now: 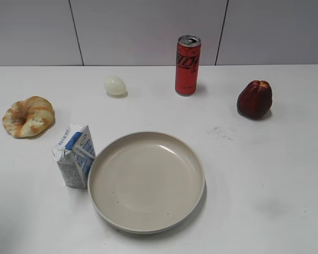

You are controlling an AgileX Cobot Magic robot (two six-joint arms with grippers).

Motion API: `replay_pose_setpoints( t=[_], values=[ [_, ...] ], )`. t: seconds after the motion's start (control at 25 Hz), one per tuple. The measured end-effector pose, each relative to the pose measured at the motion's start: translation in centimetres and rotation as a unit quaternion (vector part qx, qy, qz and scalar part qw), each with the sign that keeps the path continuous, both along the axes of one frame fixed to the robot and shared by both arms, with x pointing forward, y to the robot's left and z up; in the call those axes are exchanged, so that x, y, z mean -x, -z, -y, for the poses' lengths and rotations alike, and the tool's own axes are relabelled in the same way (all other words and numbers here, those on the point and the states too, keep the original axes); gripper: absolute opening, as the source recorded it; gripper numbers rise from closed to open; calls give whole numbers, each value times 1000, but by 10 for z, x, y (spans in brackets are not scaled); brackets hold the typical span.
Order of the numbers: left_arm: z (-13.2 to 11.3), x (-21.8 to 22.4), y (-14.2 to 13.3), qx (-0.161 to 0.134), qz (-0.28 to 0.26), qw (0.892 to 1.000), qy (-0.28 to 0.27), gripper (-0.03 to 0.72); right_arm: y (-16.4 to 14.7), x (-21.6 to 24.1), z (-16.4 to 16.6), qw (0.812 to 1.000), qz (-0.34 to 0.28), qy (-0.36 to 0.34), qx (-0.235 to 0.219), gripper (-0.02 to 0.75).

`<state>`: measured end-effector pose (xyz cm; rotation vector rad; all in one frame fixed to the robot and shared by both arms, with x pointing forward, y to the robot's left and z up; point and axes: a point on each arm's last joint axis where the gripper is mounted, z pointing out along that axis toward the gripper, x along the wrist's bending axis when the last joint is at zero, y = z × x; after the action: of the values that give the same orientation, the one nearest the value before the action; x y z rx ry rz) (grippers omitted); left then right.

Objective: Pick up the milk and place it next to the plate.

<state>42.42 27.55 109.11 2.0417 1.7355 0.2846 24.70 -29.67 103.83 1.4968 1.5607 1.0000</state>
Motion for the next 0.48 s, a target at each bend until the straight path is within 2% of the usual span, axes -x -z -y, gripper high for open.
replay_pose_setpoints(
  t=[0.12, 0.28, 0.48],
  values=[
    [-10, 29, 11, -4, -2, 1000, -24, 585, 0, 0, 0, 1000, 0, 0, 0, 467],
    [-11, 68, 34, -1, 6, 1000, -28, 582, 0, 0, 0, 1000, 0, 0, 0, 467],
    [-11, 115, 38, -2, 98, 995, -30, 582, 0, 0, 0, 1000, 0, 0, 0, 467]
  ],
)
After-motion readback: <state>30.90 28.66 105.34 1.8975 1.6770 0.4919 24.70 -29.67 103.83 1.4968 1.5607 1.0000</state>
